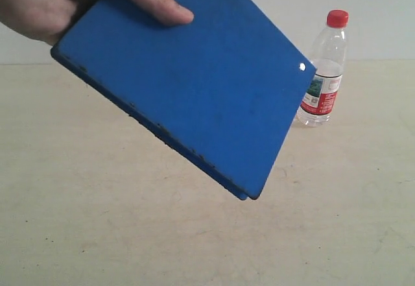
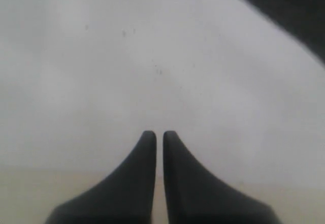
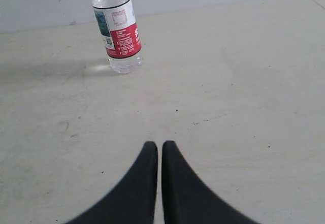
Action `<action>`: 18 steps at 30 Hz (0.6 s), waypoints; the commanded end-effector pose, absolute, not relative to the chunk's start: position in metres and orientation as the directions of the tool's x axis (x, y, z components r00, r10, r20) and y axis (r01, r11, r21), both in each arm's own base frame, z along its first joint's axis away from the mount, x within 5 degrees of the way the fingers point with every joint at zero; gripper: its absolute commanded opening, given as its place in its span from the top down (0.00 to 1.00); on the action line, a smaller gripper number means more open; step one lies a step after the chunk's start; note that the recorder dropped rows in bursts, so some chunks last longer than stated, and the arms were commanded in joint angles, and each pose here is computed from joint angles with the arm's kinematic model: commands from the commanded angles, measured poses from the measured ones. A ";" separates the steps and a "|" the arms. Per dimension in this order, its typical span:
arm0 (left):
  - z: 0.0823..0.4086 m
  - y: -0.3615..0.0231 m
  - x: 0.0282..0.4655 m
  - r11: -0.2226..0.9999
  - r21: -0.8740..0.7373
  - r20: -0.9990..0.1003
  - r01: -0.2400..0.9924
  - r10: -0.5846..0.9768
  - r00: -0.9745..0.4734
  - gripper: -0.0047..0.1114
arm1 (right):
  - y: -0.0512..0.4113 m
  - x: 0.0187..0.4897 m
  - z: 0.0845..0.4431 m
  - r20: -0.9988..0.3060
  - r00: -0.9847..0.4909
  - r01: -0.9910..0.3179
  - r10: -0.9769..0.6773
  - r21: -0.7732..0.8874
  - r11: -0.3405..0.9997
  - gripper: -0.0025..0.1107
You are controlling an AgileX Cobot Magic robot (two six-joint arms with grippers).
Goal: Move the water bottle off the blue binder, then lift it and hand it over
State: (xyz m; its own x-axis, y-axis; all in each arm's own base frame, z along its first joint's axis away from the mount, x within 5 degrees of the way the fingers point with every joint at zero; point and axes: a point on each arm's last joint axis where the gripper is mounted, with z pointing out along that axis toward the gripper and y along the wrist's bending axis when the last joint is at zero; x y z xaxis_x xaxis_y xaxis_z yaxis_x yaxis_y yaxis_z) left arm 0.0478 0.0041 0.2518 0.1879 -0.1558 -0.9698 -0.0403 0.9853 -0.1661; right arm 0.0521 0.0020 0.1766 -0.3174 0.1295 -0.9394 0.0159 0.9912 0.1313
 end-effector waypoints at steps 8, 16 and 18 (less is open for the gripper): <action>0.179 0.012 0.052 0.975 -0.136 -0.949 -0.176 -0.179 -0.258 0.92 | 0.002 0.052 0.178 -0.945 -0.301 0.016 0.127 0.128 0.992 0.98; 0.184 -0.004 0.054 0.999 -0.035 -0.972 0.040 -0.024 -0.236 0.92 | 0.002 0.052 0.178 -0.945 -0.300 0.016 0.127 0.128 0.992 0.98; 0.181 -0.005 0.053 0.998 0.015 -0.963 0.057 0.030 -0.266 0.92 | 0.002 0.052 0.178 -0.945 -0.301 0.016 0.130 0.132 0.991 0.98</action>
